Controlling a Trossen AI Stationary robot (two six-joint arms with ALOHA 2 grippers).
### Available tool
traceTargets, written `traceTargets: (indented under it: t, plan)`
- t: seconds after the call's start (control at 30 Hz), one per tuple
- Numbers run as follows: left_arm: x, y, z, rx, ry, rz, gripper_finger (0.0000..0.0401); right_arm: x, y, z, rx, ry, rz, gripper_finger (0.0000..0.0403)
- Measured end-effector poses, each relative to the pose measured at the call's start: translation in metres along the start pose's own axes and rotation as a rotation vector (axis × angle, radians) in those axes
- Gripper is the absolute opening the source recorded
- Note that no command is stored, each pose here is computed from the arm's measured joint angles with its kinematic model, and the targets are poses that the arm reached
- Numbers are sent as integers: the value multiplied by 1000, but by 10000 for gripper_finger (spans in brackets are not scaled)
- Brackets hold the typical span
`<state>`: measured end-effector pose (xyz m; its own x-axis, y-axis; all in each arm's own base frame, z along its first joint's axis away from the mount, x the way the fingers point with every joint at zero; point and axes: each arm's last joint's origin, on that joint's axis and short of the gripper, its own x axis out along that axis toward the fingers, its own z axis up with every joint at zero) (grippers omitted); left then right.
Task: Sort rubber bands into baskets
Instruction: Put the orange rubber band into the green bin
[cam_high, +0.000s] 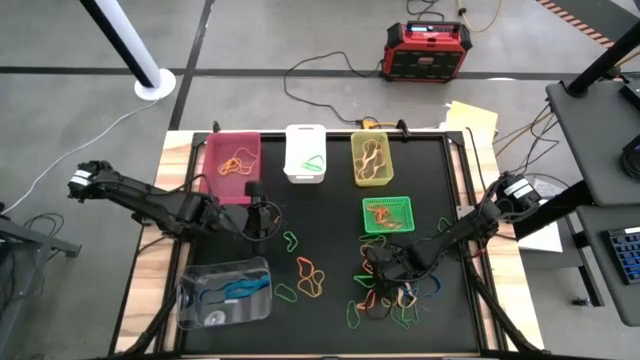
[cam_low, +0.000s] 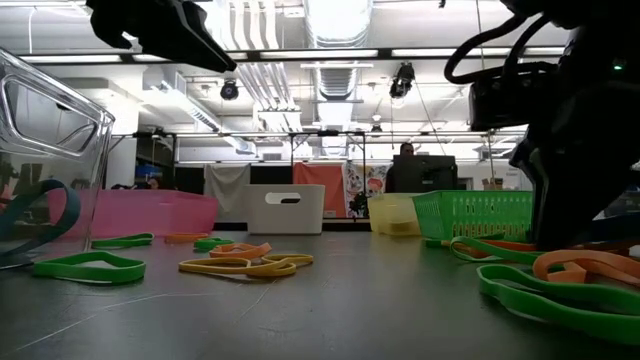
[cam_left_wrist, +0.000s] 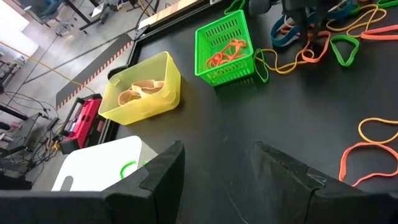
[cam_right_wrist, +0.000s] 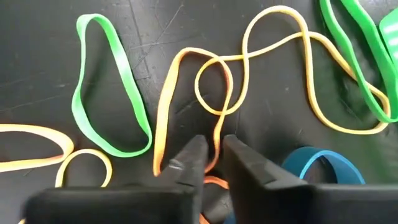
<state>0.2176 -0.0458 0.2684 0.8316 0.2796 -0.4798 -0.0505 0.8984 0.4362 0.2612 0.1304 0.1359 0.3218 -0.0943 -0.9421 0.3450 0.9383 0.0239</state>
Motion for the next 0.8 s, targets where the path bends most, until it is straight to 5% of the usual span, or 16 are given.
traceTargets:
  t: [0.47,0.63,0.8]
  plan:
    - [0,0,1,-17,-14,3,170,-48,10,30,-64,-179,21,9]
    - [0,1,5,-32,-43,8,170,-86,3,50,-79,-269,-117,9]
    - [0,1,6,-38,-56,11,170,-103,-21,64,-66,-214,-275,9]
